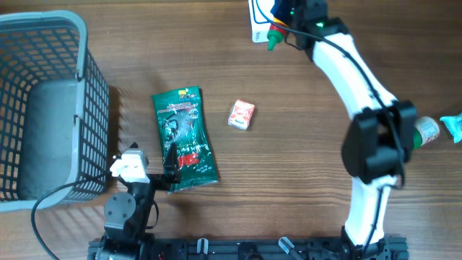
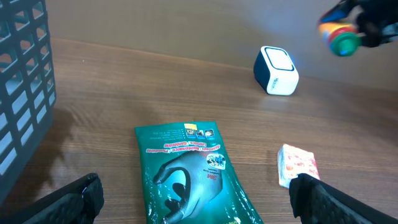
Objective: Scan the item barcode
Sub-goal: 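Hold the sauce bottle under the scanner with the right gripper, then carry the sauce bottle right and drop it at the table edge, then reach the right gripper to the red-white packet and grasp it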
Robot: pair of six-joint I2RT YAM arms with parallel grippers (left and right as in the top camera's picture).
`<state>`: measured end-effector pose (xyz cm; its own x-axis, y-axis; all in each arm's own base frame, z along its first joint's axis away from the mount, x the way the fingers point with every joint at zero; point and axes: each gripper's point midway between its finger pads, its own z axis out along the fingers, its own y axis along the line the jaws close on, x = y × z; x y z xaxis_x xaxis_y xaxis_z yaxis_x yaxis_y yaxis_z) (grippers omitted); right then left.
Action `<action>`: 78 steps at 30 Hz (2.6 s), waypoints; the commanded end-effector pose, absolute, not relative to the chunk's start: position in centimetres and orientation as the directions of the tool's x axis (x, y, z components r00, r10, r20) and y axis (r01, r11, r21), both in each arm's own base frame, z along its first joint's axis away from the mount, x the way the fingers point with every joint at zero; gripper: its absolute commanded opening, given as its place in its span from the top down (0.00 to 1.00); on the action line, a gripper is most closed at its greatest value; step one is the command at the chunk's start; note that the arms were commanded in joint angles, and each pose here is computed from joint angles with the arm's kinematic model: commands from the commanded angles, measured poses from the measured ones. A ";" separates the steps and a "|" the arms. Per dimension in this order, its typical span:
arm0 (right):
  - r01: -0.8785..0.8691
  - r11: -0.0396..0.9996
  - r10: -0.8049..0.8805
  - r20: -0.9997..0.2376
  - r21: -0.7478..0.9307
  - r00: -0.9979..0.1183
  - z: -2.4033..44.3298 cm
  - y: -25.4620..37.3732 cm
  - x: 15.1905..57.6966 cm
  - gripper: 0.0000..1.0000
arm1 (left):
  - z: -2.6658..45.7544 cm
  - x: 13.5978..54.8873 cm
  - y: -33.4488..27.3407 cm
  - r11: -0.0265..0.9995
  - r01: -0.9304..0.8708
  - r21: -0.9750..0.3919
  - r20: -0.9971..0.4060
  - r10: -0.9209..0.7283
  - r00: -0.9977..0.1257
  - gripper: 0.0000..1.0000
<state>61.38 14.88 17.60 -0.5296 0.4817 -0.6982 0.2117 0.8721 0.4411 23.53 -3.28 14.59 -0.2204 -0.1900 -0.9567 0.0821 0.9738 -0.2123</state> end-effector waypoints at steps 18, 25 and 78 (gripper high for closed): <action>0.325 0.850 0.523 -0.732 0.415 -0.436 18.2 13.3 65.1 0.60 | 14.5 23.5 -3.3 0.977 0.091 -0.195 -0.961 -0.172 -0.218 0.00; 0.562 0.784 0.528 -0.761 0.264 -0.378 22.4 0.7 61.9 0.63 | 14.5 23.5 -3.3 0.977 0.091 -0.195 -0.961 -0.172 -0.218 0.00; 0.481 0.807 0.556 -0.165 0.343 -0.815 23.1 9.6 42.8 0.01 | 14.5 23.5 -3.3 0.976 0.090 -0.196 -0.961 -0.172 -0.218 0.00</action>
